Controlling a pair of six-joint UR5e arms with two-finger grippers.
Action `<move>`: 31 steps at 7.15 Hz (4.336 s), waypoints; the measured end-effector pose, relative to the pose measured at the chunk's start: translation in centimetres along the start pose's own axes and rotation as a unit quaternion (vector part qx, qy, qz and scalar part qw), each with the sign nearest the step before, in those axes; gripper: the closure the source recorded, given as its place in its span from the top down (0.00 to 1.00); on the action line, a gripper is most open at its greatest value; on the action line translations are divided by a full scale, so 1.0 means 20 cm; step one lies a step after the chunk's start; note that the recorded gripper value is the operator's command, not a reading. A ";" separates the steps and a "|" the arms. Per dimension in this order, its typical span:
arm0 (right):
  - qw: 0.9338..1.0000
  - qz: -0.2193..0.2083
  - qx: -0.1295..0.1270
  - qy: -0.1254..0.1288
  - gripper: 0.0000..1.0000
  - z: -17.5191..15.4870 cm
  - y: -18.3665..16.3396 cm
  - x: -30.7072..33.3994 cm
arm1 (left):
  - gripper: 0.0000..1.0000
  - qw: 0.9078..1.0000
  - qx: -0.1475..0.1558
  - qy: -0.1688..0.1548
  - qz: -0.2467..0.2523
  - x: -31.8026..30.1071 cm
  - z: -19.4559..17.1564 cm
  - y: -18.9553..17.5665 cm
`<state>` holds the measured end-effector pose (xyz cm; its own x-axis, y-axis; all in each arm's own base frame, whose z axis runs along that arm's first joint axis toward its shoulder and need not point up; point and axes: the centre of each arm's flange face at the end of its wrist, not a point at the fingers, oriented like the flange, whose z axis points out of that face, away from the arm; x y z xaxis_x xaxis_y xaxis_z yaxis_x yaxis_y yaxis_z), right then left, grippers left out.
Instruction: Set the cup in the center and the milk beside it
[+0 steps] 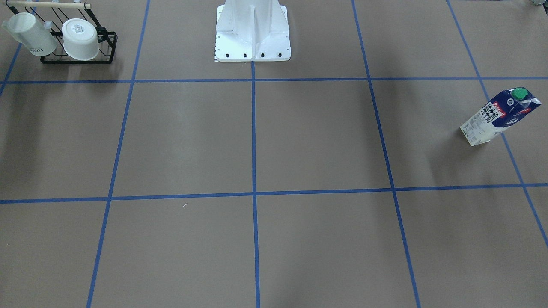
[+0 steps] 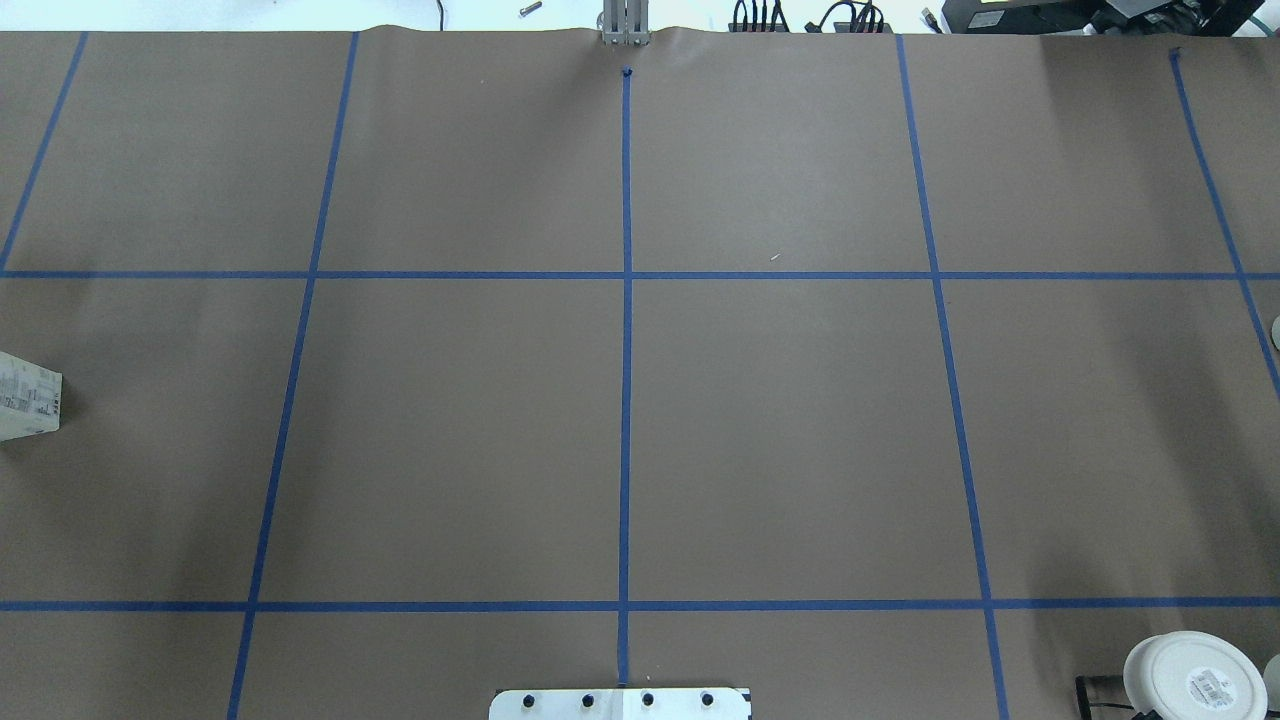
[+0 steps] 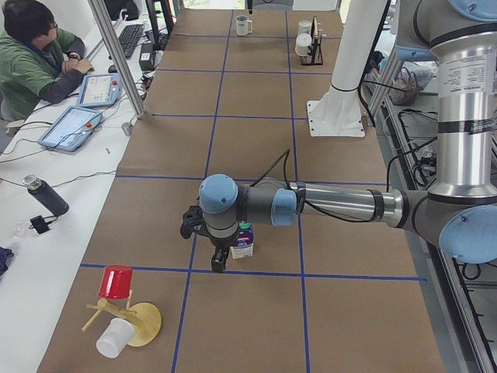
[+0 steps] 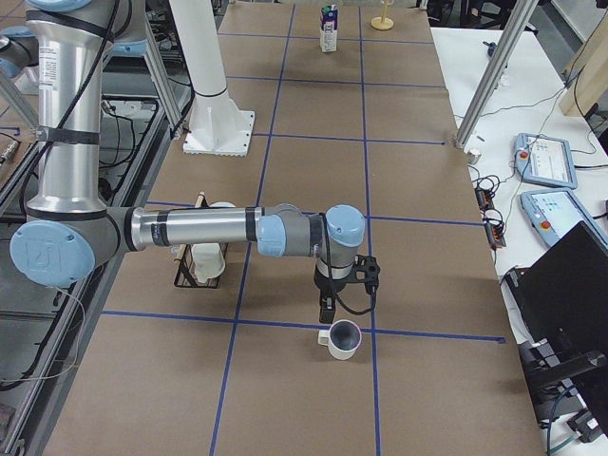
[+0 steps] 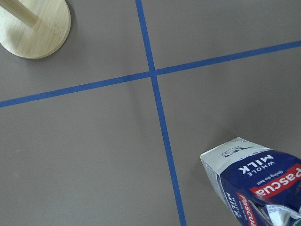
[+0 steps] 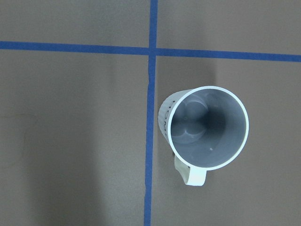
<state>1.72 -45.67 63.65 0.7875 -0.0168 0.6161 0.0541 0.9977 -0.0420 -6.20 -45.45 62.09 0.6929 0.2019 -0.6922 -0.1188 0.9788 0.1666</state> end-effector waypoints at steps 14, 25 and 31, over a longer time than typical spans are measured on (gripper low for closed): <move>0.993 -0.083 0.075 0.031 1.00 -0.15 -0.31 -0.25 | 0.98 0.990 0.102 -0.017 0.099 0.20 -0.26 -0.34; 0.993 -0.051 0.102 -0.009 0.00 0.42 -0.11 0.04 | 0.98 0.988 0.110 -0.018 0.107 0.20 -0.26 -0.35; 0.973 -0.125 0.192 -0.040 0.00 -0.04 -0.27 -0.39 | 0.98 0.988 0.109 -0.018 0.105 0.18 -0.24 -0.34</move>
<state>-4.19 -51.04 58.51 0.7283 -0.2714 0.6292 -0.0075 0.9150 0.4034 -6.29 -51.23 55.16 0.6945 0.3952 -0.6013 -0.1101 0.8842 0.4539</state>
